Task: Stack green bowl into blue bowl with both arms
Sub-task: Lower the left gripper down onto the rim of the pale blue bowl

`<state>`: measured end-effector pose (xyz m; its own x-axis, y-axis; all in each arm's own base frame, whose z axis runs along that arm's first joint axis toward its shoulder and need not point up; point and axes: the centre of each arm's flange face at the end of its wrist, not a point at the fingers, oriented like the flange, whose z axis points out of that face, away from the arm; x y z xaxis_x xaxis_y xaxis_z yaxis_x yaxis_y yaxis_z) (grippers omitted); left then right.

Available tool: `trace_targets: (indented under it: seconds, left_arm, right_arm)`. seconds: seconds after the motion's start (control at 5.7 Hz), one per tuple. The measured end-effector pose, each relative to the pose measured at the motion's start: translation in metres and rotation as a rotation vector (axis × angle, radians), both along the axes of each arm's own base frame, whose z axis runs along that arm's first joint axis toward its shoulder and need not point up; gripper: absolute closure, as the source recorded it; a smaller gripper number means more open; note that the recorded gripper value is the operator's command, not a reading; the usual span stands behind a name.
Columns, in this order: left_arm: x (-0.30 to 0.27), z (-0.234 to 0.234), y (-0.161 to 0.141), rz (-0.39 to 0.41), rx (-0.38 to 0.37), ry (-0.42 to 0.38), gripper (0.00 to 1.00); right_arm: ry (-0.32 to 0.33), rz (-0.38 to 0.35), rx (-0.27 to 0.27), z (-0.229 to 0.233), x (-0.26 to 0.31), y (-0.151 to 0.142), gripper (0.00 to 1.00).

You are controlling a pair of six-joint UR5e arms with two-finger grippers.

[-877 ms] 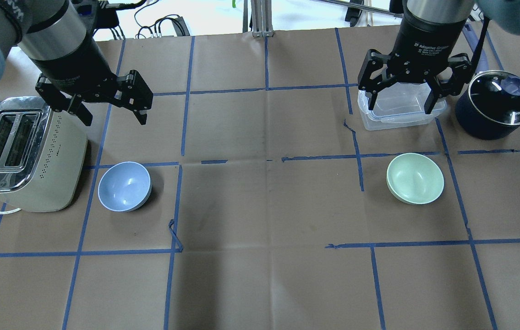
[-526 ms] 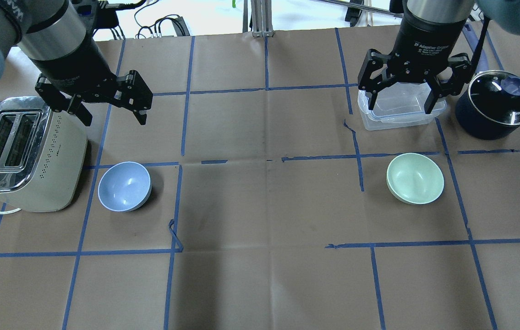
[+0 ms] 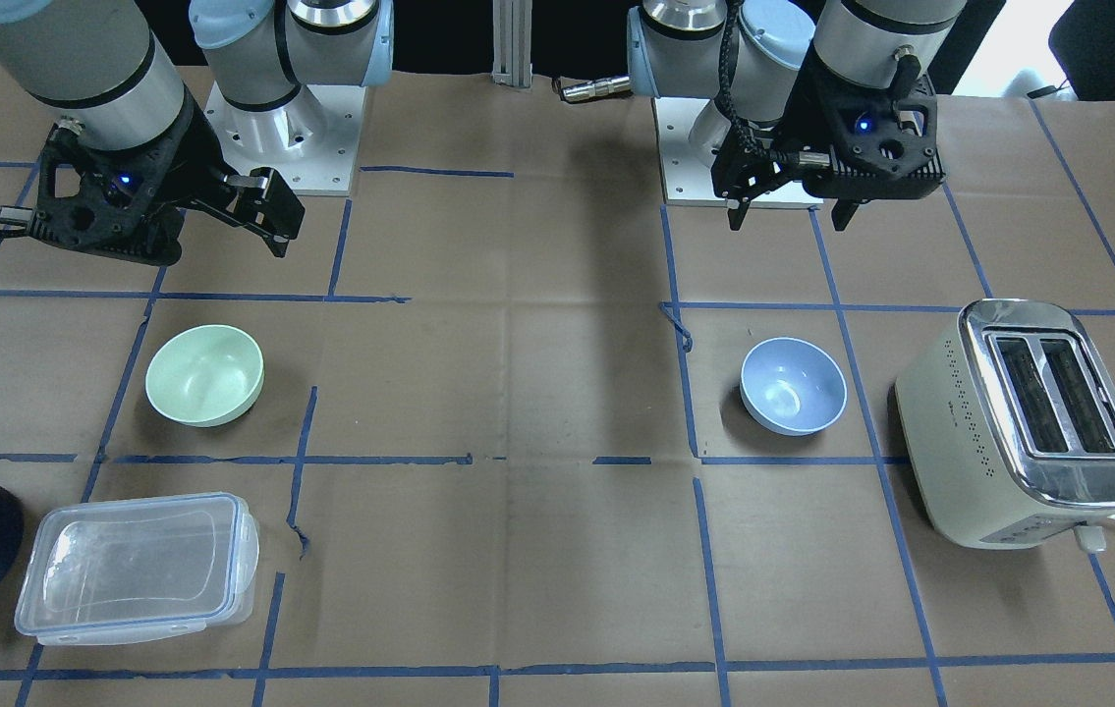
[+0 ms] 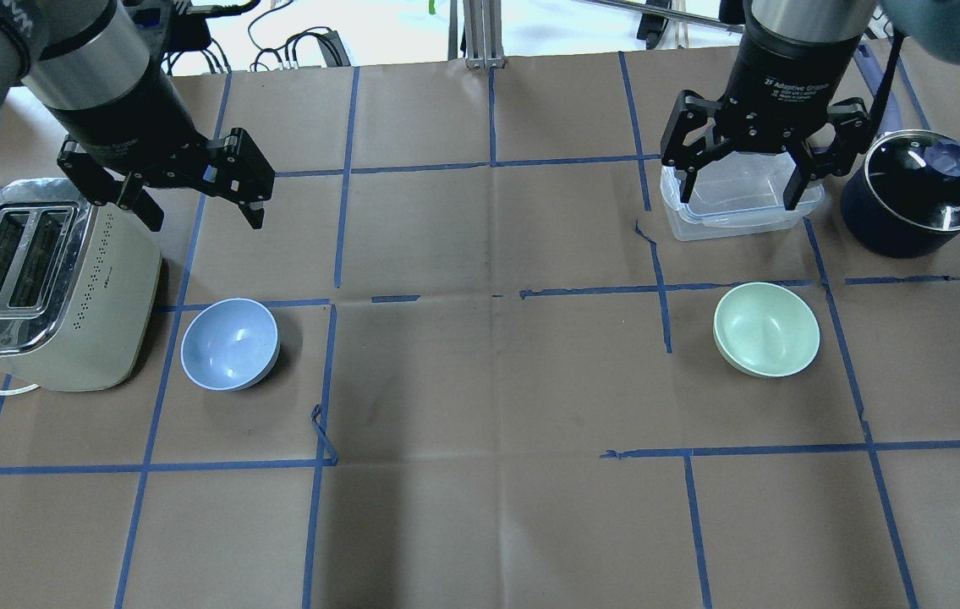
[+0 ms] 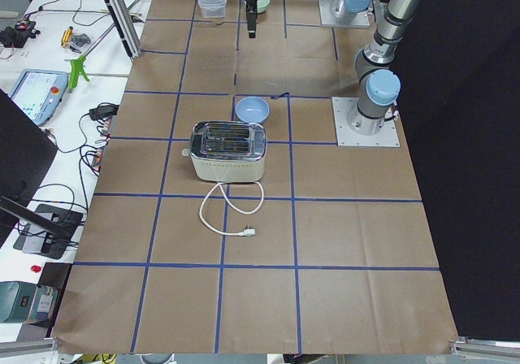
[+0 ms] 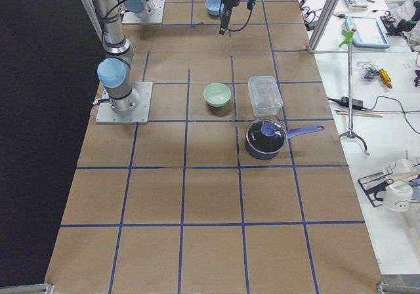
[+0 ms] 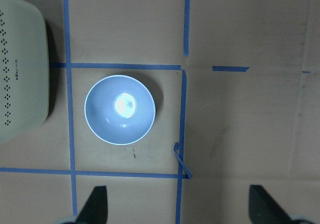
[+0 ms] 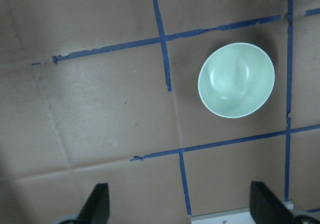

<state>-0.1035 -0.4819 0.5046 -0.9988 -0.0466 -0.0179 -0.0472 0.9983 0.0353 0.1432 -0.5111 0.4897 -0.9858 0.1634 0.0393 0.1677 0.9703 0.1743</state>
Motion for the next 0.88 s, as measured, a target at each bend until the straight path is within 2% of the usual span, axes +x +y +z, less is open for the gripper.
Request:
trace_targets:
  seconds: [0.35,0.7,0.88]
  left_arm:
    - [0.020,-0.040,-0.016,-0.029,0.038,0.016,0.02]
    - [0.030,-0.116,-0.038,-0.040,0.038,0.016,0.02]
    - [0.030,-0.158,-0.038,-0.040,0.053,0.018,0.04]
  right_arm:
    - [-0.001,-0.001,0.000,0.000,0.000,0.000,0.00]
    - [-0.001,-0.002,0.000,0.000,0.000,0.000,0.00]
    - [-0.002,-0.002,0.001,0.000,0.000,0.000,0.00]
